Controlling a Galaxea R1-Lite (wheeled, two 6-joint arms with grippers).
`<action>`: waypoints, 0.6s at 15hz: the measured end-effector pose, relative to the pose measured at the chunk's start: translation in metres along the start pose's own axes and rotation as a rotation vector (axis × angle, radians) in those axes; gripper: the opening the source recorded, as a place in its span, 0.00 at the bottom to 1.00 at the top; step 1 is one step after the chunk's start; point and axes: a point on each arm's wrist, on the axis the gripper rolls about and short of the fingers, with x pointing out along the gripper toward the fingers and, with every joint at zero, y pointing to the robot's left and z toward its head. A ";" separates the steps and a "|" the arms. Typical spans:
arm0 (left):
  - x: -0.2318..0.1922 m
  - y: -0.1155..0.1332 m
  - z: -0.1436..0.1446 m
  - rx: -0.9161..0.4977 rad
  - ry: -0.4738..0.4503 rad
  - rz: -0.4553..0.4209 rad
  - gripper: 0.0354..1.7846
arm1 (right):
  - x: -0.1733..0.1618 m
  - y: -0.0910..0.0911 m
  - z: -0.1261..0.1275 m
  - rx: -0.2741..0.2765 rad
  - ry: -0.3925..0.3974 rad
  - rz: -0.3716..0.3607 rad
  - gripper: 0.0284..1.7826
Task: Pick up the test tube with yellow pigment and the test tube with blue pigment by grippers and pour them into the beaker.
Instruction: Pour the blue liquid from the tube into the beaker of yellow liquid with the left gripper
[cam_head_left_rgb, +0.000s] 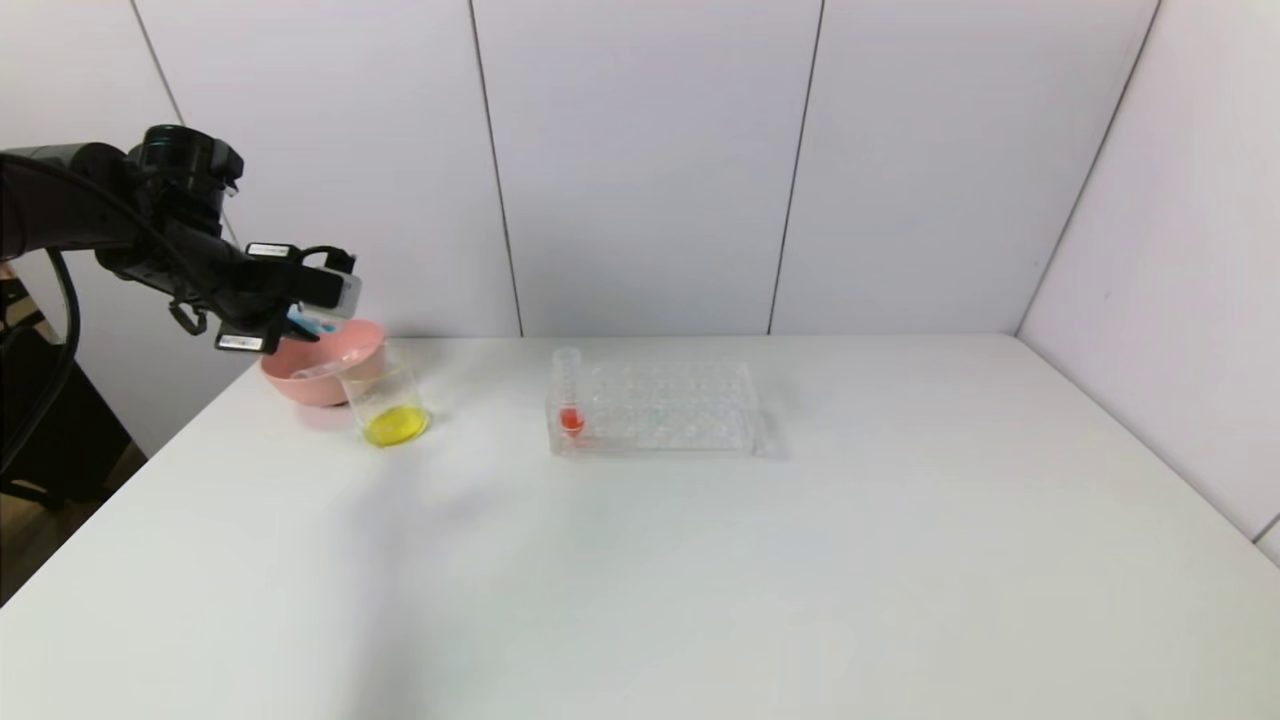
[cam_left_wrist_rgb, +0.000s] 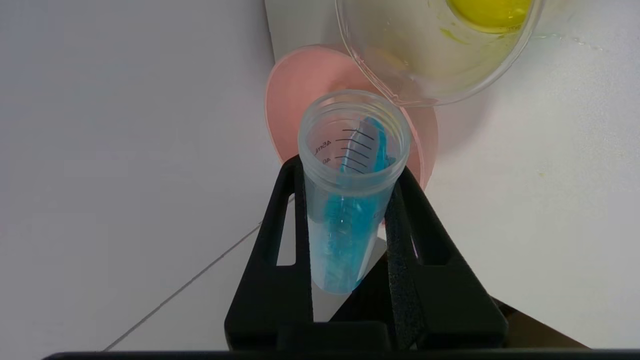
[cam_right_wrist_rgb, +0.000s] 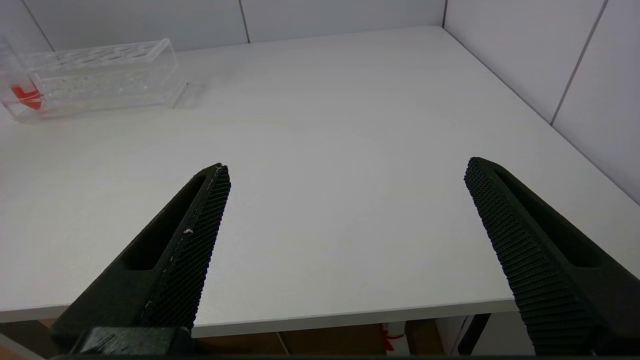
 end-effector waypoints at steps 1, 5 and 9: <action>0.000 0.000 0.001 0.007 0.004 0.000 0.23 | 0.000 0.000 0.000 0.000 0.000 0.000 0.96; 0.000 0.001 0.005 0.020 0.014 -0.003 0.23 | 0.000 0.000 0.000 0.000 0.000 0.000 0.96; 0.001 0.001 0.007 0.030 0.031 -0.003 0.23 | 0.000 0.000 0.000 0.000 0.000 0.000 0.96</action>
